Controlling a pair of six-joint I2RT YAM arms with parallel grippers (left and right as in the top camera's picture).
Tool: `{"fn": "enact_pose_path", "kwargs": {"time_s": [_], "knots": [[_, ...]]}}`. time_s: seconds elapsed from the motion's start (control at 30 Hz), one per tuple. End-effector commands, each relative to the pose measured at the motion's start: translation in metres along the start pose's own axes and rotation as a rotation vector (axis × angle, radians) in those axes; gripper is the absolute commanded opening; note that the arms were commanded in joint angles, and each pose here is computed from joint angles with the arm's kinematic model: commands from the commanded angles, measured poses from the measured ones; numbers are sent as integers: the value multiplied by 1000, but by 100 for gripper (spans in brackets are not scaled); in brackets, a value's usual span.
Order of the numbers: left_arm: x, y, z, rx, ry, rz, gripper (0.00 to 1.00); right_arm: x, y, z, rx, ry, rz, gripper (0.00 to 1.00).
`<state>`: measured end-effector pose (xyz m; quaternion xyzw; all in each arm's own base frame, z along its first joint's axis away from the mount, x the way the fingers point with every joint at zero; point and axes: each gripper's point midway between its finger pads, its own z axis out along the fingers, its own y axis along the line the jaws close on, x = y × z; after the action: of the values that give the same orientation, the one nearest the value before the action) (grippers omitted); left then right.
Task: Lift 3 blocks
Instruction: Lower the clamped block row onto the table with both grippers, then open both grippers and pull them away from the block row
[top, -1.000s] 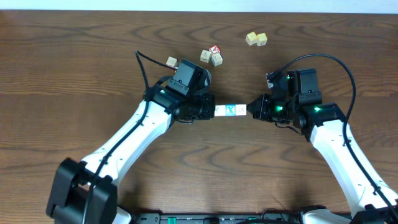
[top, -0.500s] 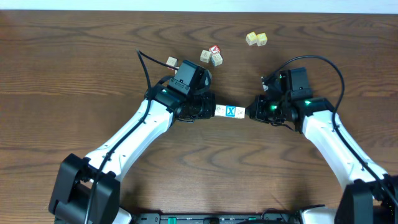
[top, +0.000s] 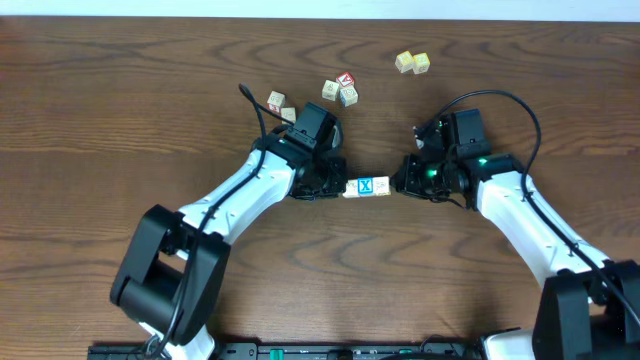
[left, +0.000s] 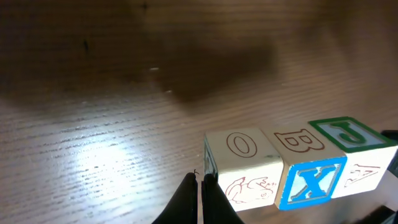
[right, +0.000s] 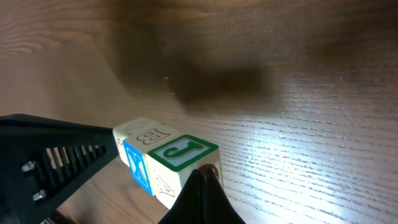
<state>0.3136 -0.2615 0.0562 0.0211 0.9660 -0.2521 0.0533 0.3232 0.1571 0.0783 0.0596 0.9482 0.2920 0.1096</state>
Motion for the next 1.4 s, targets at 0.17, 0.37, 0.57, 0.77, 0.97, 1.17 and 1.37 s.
{"fn": "enact_pose_path", "kwargs": {"time_s": [0.17, 0.37, 0.57, 0.77, 0.97, 1.17, 1.37], "knots": [[13, -26, 16, 114, 79, 13, 7, 34, 19, 33, -117, 171, 7, 1], [15, -20, 25, 101, 99, 3, 7, 37, 2, 54, -67, 197, 27, 1], [14, -13, 32, 73, 96, -3, 7, 39, -11, 65, -28, 211, 43, 1], [16, -6, 40, 52, 110, -13, 7, 34, -21, 65, 33, 177, 35, 1], [14, 11, 40, -39, 85, -22, 7, 26, -33, 64, 99, 141, 29, 1], [11, 39, 36, -193, 49, -31, 7, 18, -39, 61, 156, 117, 13, 1], [4, 57, 22, -319, -5, -27, 7, 6, -57, 41, 341, 99, 14, 1]]}}
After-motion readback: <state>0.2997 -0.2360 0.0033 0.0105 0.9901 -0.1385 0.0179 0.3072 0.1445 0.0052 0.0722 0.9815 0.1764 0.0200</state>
